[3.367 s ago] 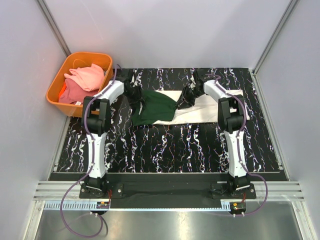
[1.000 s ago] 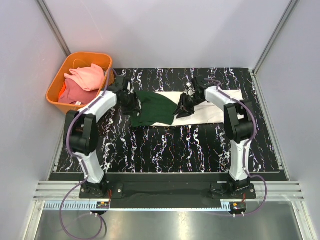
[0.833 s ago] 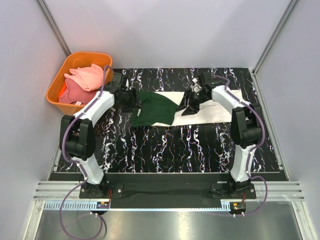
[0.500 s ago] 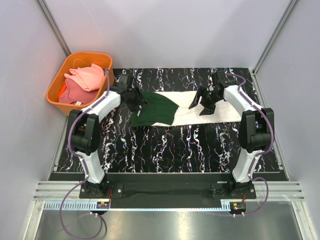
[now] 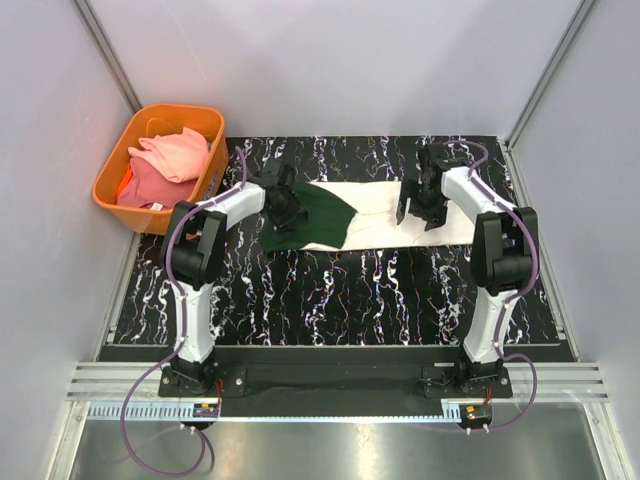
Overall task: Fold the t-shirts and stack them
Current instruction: Fold the tshirt
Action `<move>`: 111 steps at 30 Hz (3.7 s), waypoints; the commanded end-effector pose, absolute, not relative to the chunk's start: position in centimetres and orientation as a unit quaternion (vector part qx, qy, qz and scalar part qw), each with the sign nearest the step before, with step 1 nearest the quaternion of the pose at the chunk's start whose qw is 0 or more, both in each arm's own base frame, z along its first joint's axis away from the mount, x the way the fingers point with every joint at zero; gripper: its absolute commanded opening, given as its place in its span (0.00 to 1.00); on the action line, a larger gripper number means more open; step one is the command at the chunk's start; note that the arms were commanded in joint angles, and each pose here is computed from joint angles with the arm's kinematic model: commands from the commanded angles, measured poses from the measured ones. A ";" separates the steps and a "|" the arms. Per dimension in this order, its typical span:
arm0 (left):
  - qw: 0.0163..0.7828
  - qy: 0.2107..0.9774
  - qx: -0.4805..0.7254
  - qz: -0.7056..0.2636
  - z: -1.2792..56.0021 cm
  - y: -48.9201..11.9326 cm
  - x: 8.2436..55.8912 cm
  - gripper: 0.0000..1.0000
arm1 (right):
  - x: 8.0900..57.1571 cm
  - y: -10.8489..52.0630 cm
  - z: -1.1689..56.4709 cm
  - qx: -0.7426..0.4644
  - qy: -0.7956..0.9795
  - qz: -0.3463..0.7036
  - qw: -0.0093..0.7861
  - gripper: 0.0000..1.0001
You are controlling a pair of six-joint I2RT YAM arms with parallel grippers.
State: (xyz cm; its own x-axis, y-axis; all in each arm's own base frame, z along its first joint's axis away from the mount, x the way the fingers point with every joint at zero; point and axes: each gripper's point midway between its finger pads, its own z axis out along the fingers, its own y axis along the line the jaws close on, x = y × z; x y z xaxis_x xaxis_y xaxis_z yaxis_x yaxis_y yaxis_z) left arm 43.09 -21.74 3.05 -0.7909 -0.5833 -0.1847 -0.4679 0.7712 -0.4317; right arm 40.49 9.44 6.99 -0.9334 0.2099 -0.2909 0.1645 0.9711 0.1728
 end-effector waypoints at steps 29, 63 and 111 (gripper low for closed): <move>0.276 0.956 -0.090 -0.039 3.3 -13.3 54.6 0.48 | 31.3 23.4 5.7 0.132 0.965 0.223 0.029 0.83; 0.209 0.943 -0.222 -0.136 0.5 -19.7 52.6 0.45 | 31.3 15.6 -0.3 0.016 0.996 0.067 0.063 0.18; 0.361 0.893 -0.036 -0.265 22.9 -20.8 47.0 0.70 | 23.6 24.3 8.5 0.048 0.942 0.328 0.051 0.70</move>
